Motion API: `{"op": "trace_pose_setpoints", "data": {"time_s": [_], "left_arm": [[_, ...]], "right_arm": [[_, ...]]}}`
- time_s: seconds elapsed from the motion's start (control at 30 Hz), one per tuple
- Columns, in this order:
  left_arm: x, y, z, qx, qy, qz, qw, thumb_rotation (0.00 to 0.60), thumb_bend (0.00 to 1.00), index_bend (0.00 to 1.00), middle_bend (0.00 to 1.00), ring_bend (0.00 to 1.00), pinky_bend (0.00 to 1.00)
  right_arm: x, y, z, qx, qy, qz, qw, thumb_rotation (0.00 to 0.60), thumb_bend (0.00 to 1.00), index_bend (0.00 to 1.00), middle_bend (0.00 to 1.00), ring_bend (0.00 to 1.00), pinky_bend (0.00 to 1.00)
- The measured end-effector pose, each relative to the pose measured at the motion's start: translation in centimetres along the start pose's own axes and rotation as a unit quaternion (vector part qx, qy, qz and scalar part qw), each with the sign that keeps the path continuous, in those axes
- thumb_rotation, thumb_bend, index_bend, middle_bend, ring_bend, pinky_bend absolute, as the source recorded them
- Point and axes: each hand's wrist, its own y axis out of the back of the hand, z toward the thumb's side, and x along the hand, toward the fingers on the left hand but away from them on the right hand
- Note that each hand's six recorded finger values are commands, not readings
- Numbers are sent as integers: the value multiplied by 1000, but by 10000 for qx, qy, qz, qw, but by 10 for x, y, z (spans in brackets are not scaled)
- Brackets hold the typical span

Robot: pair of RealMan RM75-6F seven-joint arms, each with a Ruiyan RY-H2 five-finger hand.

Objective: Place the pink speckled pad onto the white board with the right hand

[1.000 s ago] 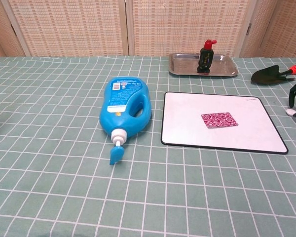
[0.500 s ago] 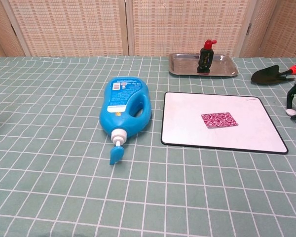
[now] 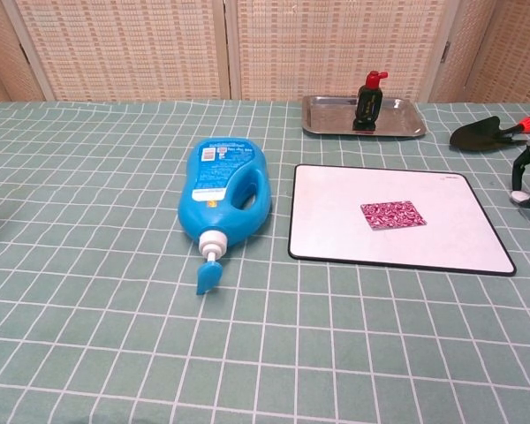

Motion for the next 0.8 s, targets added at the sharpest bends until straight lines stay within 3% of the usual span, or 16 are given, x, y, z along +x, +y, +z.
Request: {"op": "trace_pose_setpoints", "data": {"time_s": [0.23,0.5,0.8], "left_arm": [[0,2,-1,-21,14,24,10000,600,278,0,0,0,0],[-2,4,-2,-11,19,61,10000,600,278,0,0,0,0],[-2,5,-3,-17,26,60,10000,600,278,0,0,0,0]], "right_arm": [[24,10,45,128,641,-215,9976,600,323,501,974,995,1000],[88,18,130,424,1805,-593,9809,600,323,503,975,996,1000],[89,9,148,740,1828,-580,9787,600,323,503,975,996,1000]]}}
